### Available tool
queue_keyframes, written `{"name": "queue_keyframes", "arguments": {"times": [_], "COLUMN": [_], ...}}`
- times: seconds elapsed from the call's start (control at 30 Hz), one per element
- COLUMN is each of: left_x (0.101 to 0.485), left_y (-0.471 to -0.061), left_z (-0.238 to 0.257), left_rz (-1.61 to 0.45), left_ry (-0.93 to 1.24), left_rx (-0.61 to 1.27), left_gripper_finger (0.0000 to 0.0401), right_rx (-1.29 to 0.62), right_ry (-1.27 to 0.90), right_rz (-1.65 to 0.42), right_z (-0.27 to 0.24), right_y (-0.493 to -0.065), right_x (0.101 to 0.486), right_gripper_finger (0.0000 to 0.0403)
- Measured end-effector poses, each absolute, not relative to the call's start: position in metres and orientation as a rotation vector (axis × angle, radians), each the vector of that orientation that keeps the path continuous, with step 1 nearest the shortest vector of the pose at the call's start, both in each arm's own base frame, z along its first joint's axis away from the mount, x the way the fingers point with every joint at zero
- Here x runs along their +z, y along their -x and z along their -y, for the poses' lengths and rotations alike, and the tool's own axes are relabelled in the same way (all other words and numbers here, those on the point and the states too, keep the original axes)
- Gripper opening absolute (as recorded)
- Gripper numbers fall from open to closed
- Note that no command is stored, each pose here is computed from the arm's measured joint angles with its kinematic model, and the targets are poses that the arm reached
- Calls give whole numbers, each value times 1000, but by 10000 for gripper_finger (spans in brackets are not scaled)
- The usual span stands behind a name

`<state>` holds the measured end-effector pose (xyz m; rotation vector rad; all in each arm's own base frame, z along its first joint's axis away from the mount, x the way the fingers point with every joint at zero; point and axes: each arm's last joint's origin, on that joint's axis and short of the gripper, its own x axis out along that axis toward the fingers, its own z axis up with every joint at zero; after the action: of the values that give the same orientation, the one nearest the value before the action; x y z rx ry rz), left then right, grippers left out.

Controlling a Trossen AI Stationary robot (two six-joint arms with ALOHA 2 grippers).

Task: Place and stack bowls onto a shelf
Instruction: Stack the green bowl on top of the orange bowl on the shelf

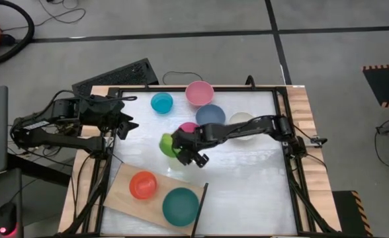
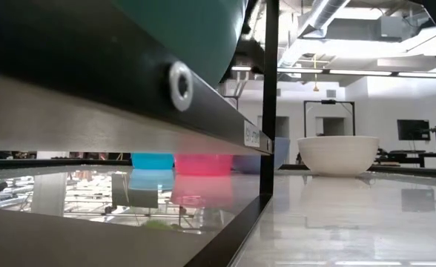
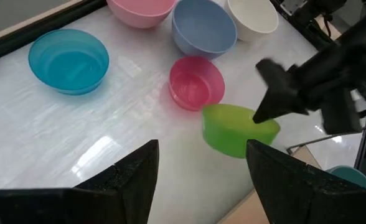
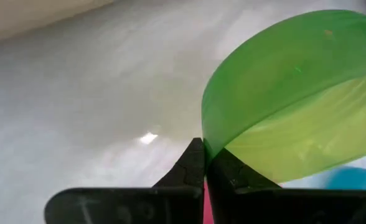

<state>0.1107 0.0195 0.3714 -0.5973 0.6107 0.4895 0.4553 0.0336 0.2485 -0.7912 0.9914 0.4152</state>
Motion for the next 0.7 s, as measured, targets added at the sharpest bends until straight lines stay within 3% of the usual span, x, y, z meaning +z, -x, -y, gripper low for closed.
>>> {"name": "queue_keyframes", "arguments": {"times": [0.2,0.3,0.47,0.7], "left_x": [371,371,371,371], "left_y": [-111,-111,-111,-110], "left_z": [-20,-20,-20,-20], "left_rz": [-606,-603,-603,-601], "left_ry": [590,589,591,599], "left_rx": [505,511,512,514], "left_gripper_finger": [226,226,226,226], "right_rx": [330,331,459,595], "right_ry": [706,643,728,868], "right_rz": [-724,-589,-427,-444], "right_z": [-26,-41,-87,-129], "right_y": [-472,-481,-489,-497], "right_x": [312,326,323,285], "right_gripper_finger": [23,23,23,23]}}
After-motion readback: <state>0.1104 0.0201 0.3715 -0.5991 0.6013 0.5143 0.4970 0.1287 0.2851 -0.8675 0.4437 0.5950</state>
